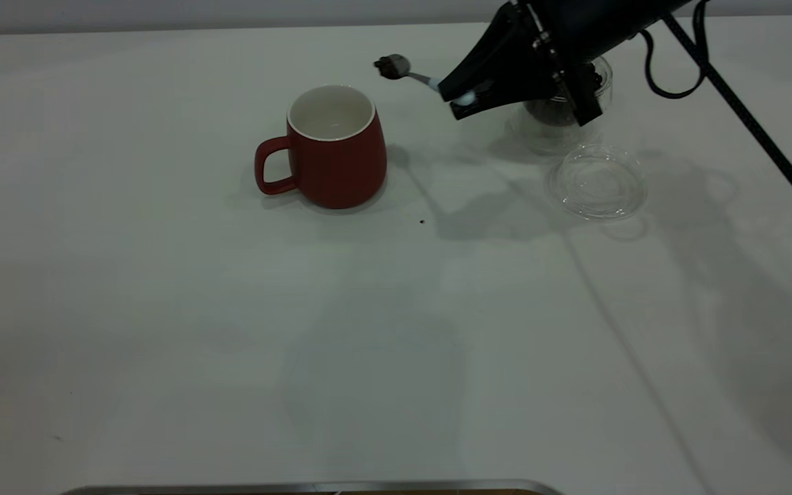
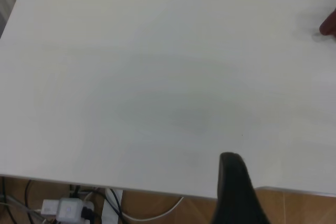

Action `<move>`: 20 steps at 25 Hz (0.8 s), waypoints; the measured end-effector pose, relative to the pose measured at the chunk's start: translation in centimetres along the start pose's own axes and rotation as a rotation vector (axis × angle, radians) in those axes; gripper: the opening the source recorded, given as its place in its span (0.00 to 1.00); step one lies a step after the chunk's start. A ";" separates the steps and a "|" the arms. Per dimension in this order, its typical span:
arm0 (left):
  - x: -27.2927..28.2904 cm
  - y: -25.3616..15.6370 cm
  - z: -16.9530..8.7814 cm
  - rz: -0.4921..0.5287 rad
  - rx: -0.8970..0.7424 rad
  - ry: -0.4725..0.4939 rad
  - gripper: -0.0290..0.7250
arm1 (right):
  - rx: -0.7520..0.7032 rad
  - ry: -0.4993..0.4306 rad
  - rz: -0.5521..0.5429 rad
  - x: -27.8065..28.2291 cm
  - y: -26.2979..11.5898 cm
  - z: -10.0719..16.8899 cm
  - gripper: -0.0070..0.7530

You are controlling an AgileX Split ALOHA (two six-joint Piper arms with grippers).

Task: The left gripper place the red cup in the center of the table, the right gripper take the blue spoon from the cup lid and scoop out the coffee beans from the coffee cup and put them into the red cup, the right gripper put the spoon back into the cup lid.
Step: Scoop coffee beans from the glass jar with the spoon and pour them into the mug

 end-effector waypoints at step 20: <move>0.0 0.0 0.0 0.000 0.000 0.000 0.73 | 0.143 -0.082 0.064 -4.6 -1.8 1.7 0.16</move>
Point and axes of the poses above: a point on each arm's last joint axis where the gripper is mounted, x pointing back along that axis away from the gripper, z along the wrist's bending axis when the last joint is at zero, y = z × x, the point moved 1 cm from there along -x, pointing out along that axis toward the gripper, and after that the axes turned 4 degrees about -x, right-handed, at the moved point
